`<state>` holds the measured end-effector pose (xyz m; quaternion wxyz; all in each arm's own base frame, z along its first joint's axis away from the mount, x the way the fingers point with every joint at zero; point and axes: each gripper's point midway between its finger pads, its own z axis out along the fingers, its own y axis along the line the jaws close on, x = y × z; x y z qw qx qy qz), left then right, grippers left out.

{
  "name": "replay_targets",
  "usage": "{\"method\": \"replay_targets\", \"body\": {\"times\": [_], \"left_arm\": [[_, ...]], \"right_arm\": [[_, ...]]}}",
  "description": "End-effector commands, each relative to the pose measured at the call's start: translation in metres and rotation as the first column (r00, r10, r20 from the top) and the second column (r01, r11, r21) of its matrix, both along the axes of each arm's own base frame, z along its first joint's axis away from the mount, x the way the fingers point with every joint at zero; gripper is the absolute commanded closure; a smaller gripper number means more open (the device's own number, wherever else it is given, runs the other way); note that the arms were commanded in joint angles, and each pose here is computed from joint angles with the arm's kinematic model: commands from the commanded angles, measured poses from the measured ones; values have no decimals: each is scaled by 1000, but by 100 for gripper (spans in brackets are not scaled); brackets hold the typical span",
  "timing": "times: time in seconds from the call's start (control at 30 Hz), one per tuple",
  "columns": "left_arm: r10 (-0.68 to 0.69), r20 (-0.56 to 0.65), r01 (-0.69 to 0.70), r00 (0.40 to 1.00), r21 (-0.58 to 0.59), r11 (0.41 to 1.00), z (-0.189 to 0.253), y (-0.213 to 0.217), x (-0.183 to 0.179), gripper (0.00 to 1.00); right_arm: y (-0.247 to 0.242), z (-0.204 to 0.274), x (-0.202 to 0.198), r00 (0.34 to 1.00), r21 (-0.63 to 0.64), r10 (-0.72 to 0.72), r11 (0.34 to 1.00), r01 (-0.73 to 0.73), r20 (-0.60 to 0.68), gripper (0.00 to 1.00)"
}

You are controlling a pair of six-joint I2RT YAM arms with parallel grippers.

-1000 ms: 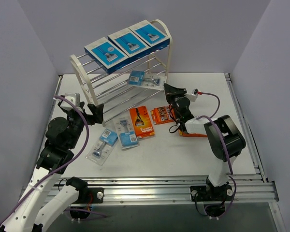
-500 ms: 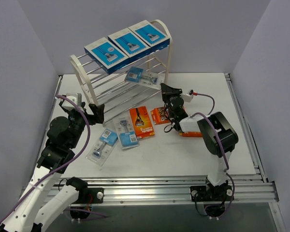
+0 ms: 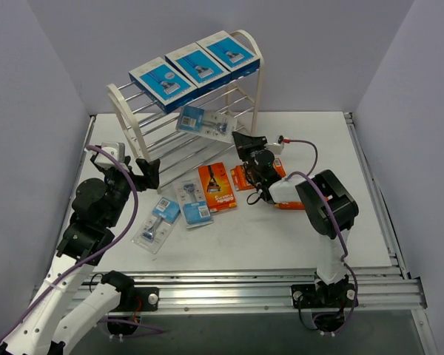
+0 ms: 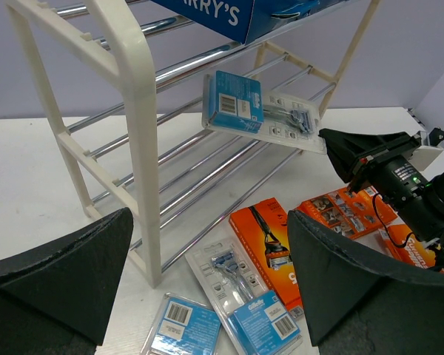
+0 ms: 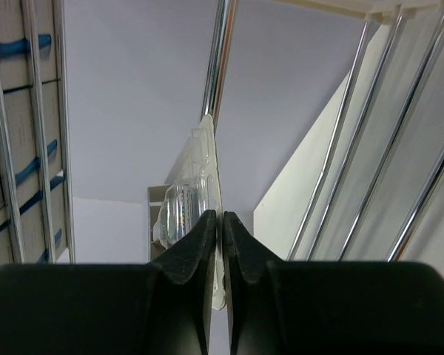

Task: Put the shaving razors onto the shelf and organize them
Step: Place the shaving razor onto shelf

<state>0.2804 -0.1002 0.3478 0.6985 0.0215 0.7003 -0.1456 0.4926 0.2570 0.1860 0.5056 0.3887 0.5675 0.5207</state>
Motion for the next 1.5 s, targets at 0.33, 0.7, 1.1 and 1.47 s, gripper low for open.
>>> {"method": "replay_targets", "body": {"times": [0.33, 0.7, 1.1, 1.47], "left_arm": [[-9, 39, 9, 999, -5, 1000, 14, -1, -2, 6], [-7, 41, 7, 999, -5, 1000, 15, 0, -2, 6], [-6, 46, 6, 999, -7, 1000, 16, 0, -3, 6], [-10, 43, 11, 999, -7, 1000, 15, -1, -3, 6]], "right_arm": [[42, 96, -34, 936, 71, 203, 970, -232, 286, 75], [53, 105, -39, 915, 5, 267, 959, -282, 302, 66], [68, 101, -28, 913, -141, 351, 935, -327, 207, 85], [60, 102, -30, 915, -125, 351, 935, -332, 197, 100]]}}
